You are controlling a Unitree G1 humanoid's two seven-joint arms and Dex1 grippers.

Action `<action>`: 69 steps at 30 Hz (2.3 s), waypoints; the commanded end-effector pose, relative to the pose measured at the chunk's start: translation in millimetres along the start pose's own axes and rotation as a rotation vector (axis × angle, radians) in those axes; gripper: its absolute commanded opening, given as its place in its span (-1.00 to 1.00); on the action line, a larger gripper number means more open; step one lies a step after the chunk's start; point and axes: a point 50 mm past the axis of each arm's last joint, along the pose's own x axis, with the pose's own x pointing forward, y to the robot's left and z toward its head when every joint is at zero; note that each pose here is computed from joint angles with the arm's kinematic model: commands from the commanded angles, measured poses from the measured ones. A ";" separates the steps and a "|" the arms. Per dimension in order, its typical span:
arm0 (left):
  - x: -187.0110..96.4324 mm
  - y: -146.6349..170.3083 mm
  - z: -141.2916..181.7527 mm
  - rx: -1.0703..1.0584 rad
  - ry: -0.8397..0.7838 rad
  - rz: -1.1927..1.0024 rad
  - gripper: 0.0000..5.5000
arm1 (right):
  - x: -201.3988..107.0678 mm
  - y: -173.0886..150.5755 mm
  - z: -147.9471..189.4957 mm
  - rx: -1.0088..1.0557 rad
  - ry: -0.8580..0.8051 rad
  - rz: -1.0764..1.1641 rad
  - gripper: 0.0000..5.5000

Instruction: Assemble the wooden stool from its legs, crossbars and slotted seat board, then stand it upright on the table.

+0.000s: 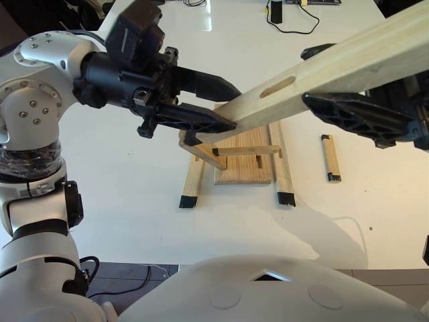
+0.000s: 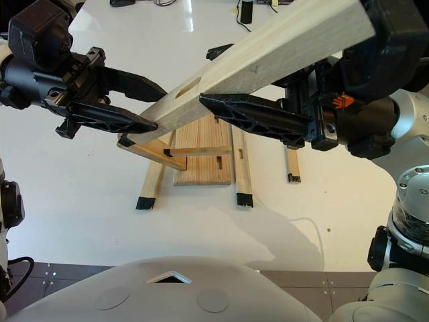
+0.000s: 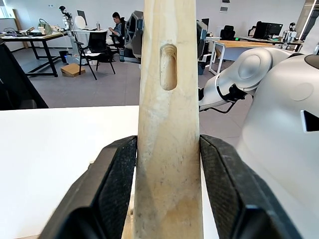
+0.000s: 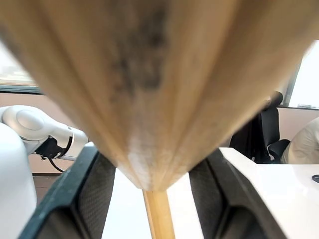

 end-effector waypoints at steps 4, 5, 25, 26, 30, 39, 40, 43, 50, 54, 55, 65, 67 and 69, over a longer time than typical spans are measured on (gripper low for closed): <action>4.8 6.4 14.8 0.061 -0.023 0.061 -0.27 | 0.3 -1.2 -0.2 -0.025 0.005 -0.004 -0.25; 4.6 9.8 14.9 0.054 -0.031 0.084 -0.27 | -0.3 -2.6 1.5 -0.037 -0.005 -0.016 -0.25; -63.2 40.9 -84.5 0.102 0.389 0.472 0.22 | -78.0 -45.3 -30.2 -0.255 0.478 -0.300 -0.25; -65.2 38.8 -94.7 0.083 0.418 0.463 0.22 | -80.3 -41.5 -37.7 -0.251 0.514 -0.279 -0.25; -69.4 28.1 -130.9 0.053 0.521 0.426 0.22 | -84.5 -30.8 -57.1 -0.236 0.576 -0.215 -0.26; -57.5 10.3 -162.7 0.027 0.578 0.328 0.22 | -71.5 -21.3 -70.4 -0.214 0.527 -0.150 -0.26; -57.2 9.8 -163.4 0.026 0.580 0.322 0.22 | -70.4 -19.5 -72.5 -0.209 0.528 -0.144 -0.26; -57.9 9.6 -164.3 0.026 0.589 0.310 0.22 | -67.7 -14.3 -76.9 -0.192 0.521 -0.130 -0.26; -62.7 12.3 -161.2 0.029 0.608 0.290 0.22 | -68.3 -4.8 -88.1 -0.156 0.504 -0.130 -0.26; -64.3 14.8 -158.8 0.034 0.616 0.286 0.22 | -68.1 1.9 -95.1 -0.126 0.503 -0.119 -0.26; -64.7 15.5 -158.2 0.035 0.616 0.286 0.22 | -68.5 2.8 -96.4 -0.122 0.505 -0.119 -0.26; -65.6 19.8 -154.0 0.052 0.623 0.278 0.22 | -90.4 9.3 -113.6 -0.074 0.647 -0.092 -0.26; -64.8 19.7 -154.4 0.052 0.621 0.278 0.22 | -90.1 8.8 -110.6 -0.079 0.649 -0.075 -0.26; -63.4 19.1 -155.0 0.053 0.617 0.277 0.22 | -89.8 9.7 -109.5 -0.070 0.655 -0.052 -0.26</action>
